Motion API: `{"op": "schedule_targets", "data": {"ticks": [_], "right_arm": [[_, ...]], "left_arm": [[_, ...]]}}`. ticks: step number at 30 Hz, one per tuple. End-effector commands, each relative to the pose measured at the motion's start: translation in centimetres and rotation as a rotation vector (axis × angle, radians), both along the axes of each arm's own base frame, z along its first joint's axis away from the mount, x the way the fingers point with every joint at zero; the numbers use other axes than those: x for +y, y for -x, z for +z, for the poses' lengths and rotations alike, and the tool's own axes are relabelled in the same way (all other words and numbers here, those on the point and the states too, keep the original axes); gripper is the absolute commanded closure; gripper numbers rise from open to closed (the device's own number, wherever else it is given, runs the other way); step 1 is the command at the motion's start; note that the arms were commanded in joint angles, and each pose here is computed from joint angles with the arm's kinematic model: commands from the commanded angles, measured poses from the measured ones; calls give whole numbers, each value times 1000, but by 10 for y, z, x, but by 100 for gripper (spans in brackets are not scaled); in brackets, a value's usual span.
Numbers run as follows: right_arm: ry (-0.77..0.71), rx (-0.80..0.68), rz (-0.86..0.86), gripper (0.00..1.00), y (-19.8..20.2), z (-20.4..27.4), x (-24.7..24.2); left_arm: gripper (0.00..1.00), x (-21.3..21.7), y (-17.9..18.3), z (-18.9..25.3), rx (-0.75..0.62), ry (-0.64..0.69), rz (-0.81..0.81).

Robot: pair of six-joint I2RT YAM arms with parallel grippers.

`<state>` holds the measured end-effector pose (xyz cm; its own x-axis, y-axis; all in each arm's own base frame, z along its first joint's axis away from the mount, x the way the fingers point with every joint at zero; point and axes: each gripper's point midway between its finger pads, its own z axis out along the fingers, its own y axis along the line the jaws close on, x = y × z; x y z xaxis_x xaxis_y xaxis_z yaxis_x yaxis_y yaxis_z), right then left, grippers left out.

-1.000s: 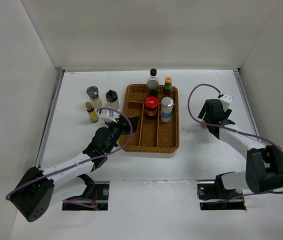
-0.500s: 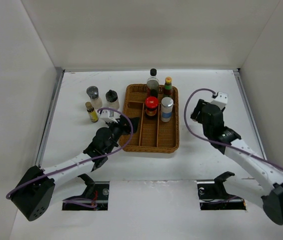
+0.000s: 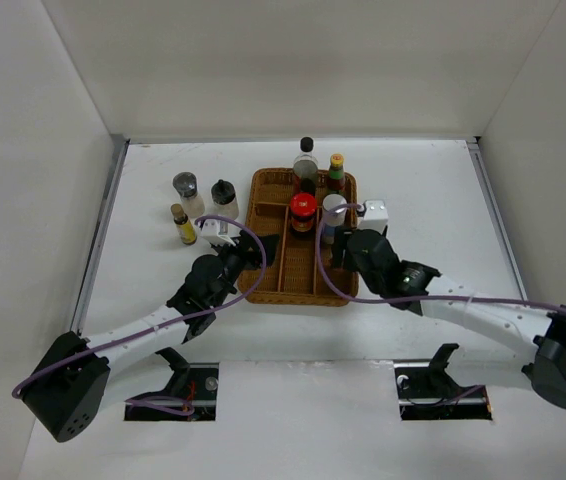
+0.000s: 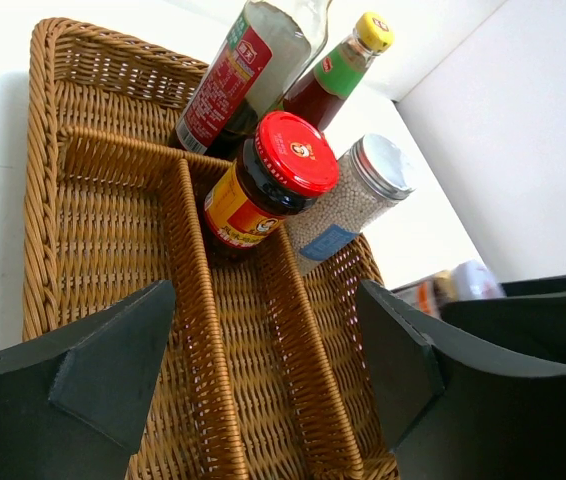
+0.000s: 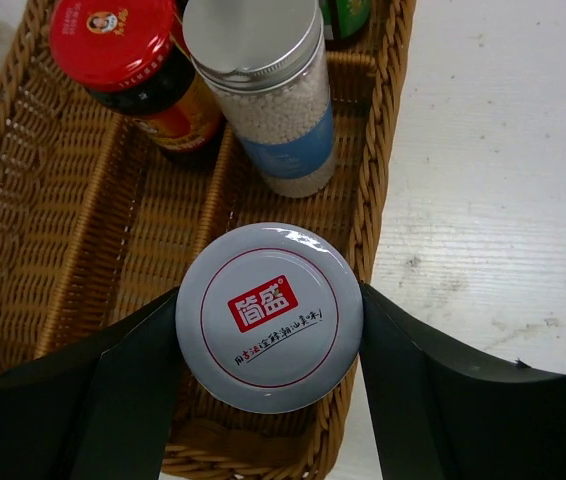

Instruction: Organize the condiment bottles

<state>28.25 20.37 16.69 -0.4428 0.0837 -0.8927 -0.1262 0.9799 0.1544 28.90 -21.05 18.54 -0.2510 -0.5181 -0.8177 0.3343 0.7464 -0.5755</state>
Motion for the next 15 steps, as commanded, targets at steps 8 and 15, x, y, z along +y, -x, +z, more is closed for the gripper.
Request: {"op": "schedule_targets", "data": {"ticks": [8,15], "right_arm": [[-115,-121,-3,51,-41,23,40],[-52,-110,-17,33,-50,-1,42]], "left_arm": [[28,-4,-1,12,-47,17,-4],[28,-2,-3,10,-43,7,7]]}}
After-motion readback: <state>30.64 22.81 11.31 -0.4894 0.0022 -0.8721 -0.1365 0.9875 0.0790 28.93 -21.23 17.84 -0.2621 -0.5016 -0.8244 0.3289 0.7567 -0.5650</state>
